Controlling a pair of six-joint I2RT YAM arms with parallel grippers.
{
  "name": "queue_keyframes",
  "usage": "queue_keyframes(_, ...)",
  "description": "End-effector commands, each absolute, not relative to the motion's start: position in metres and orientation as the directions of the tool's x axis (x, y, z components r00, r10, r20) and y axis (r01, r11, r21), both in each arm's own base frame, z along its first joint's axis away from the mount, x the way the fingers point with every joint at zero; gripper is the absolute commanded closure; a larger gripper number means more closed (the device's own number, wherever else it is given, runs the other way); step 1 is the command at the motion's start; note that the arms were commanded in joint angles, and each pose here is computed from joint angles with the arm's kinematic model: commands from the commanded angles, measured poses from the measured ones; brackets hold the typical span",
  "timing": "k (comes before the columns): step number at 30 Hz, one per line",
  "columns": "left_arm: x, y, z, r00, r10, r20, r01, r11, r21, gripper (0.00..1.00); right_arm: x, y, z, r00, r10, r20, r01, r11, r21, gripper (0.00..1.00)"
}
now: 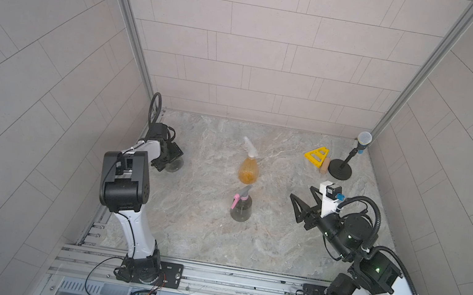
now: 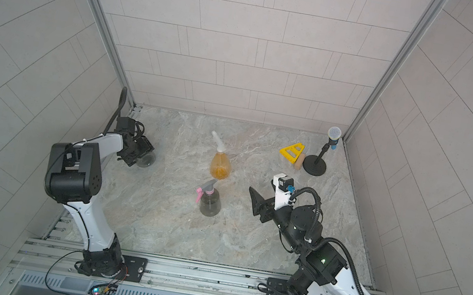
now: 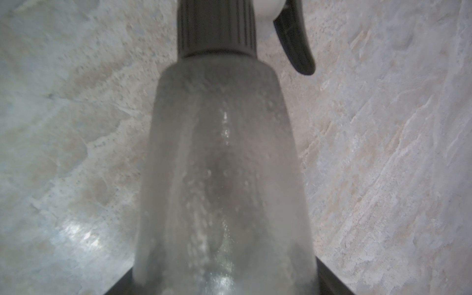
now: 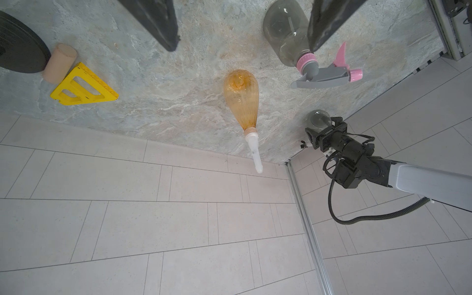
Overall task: Attach spray nozzles to spray bottles
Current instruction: Pick up the spray bottle from the center of the board.
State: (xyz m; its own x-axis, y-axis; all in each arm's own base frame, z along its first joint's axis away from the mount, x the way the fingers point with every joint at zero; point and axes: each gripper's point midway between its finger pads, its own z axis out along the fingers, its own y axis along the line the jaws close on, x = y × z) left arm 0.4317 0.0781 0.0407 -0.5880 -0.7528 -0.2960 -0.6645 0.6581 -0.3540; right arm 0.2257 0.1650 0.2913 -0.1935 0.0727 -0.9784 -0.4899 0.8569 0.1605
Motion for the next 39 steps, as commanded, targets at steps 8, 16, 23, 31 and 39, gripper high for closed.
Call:
queue_keyframes(8,0.435,0.076,0.13,-0.547,-0.724,-0.421,-0.542,0.689,-0.482,0.2,0.228,0.161,0.29,-0.198,0.091,-0.976,-0.474,0.863,0.176,0.2)
queue_keyframes(16,0.416,0.038,0.232,-0.497,-0.669,-0.553,-0.292,0.729,-0.619,0.19,0.228,0.161,0.293,-0.194,0.097,-0.976,-0.479,0.859,0.18,0.2)
queue_keyframes(23,0.362,-0.063,0.336,-0.449,-0.492,-0.746,0.139,0.786,-0.603,0.18,0.225,0.171,0.321,-0.162,0.124,-0.979,-0.531,0.825,0.193,0.2)
queue_keyframes(31,0.266,-0.158,0.402,-0.379,-0.411,-0.829,0.636,0.535,-0.556,0.17,0.189,0.207,0.393,-0.155,0.179,-0.972,-0.756,0.611,0.233,0.18)
queue_keyframes(39,0.19,-0.193,0.407,-0.366,-0.352,-0.862,0.807,0.34,-0.482,0.15,0.18,0.25,0.462,-0.225,0.13,-0.966,-0.867,0.424,0.26,0.12)
